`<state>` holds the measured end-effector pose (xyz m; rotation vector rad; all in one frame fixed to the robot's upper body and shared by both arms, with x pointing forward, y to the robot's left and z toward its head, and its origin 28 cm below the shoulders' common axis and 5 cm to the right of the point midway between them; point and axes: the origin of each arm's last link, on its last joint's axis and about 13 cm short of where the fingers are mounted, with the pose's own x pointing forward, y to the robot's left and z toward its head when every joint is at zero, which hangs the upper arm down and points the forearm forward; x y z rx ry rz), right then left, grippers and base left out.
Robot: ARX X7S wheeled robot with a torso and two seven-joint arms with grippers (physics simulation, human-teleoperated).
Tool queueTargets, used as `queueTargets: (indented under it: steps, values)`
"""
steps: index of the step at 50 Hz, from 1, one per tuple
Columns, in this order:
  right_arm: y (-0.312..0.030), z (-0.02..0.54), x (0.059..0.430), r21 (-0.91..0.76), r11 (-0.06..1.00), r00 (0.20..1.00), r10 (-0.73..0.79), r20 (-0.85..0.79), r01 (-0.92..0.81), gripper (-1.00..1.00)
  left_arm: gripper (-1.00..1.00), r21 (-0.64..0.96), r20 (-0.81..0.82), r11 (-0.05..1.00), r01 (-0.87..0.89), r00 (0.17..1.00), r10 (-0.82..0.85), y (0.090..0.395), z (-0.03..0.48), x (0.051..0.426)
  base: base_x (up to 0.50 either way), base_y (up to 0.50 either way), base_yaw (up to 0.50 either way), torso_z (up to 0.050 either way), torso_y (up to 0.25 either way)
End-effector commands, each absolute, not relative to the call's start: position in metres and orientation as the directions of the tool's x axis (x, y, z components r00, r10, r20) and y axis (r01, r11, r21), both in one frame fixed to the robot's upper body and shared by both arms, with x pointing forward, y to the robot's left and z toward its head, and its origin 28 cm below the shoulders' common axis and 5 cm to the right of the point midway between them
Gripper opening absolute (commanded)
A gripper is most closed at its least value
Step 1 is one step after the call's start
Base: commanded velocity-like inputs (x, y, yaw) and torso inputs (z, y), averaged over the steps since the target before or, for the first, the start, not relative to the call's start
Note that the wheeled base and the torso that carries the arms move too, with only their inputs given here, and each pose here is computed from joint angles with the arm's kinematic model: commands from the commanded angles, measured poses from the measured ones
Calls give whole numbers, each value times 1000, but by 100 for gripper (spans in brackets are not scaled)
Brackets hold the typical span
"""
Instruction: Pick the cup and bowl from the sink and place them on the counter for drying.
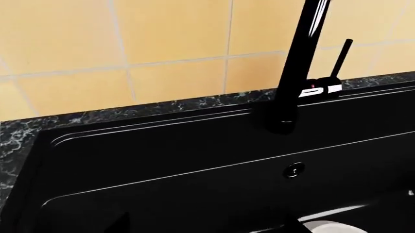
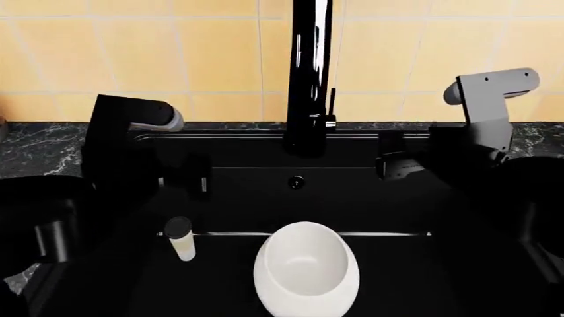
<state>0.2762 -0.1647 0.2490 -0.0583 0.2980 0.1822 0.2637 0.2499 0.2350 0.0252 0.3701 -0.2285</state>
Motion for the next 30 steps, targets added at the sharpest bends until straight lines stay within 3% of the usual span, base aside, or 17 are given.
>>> queueTargets:
  steps: [1, 11, 30]
  values:
    - [-159, 239, 274, -23, 971, 874, 202, -443, -236, 100, 100, -14, -411, 973, 232, 886, -217, 248, 221, 259, 0, 0, 0, 0, 0]
    - [-144, 226, 270, 21, 938, 734, 285, -616, -347, 100, 100, -22, -409, 976, 219, 888, -208, 252, 219, 255, 0, 0, 0, 0, 0]
    - [-133, 181, 306, -36, 930, 646, 225, -730, -365, 100, 100, -26, -378, 980, 198, 906, -193, 255, 225, 254, 0, 0, 0, 0, 0]
